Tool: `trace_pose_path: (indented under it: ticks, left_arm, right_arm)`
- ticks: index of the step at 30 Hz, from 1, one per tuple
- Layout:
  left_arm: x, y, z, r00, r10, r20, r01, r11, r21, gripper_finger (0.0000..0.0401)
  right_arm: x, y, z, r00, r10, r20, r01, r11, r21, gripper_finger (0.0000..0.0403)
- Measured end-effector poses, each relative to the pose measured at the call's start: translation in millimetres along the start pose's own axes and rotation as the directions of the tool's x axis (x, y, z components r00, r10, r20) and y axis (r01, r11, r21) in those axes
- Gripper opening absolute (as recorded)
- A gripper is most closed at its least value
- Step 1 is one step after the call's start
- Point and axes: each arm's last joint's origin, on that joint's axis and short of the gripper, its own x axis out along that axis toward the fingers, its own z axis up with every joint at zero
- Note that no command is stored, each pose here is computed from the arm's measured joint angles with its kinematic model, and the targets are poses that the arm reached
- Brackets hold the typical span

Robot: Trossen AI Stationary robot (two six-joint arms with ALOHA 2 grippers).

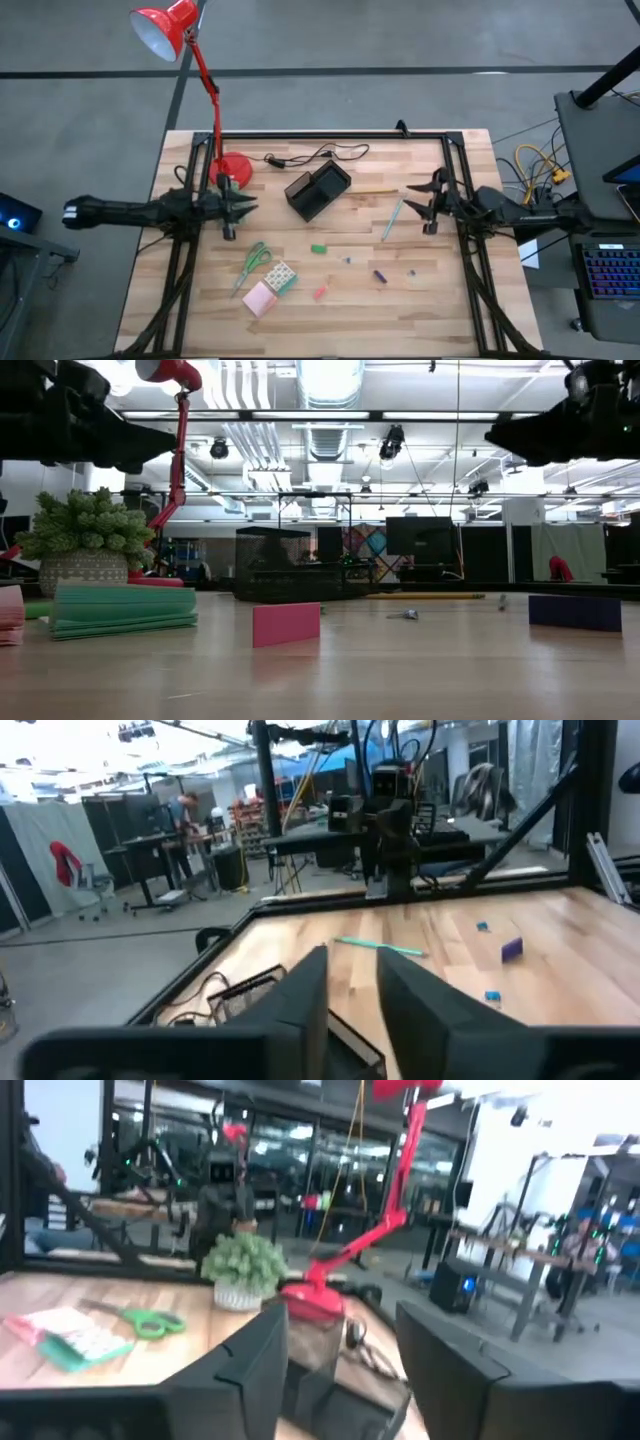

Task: Pick and place office supplies into organizer
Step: Put the yellow pencil into the black desk organizer

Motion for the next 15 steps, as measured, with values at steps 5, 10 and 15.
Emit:
trace_pose_path:
  ticks: [5, 10, 15]
  left_arm:
    - [4.1, 1.1, 10.4, 0.994, 0.021, 0.106, -0.023, 1.000, 0.011, 0.0132]
    - [6.4, 2.1, 18.7, 0.982, 0.038, 0.186, -0.046, 0.998, 0.038, 0.0142]
    - [8.4, 1.7, 18.4, 0.982, 0.038, 0.184, -0.049, 0.997, 0.055, 0.0142]
  right_arm:
    - [3.3, -3.0, 16.4, 1.000, -0.004, 0.018, 0.004, 1.000, 0.031, 0.0194]
    - [11.2, -5.3, 34.1, 1.000, 0.004, -0.021, -0.002, 0.996, 0.094, 0.0190]
    - [24.6, -7.1, 44.3, 0.995, -0.060, -0.086, 0.069, 0.991, 0.113, 0.0188]
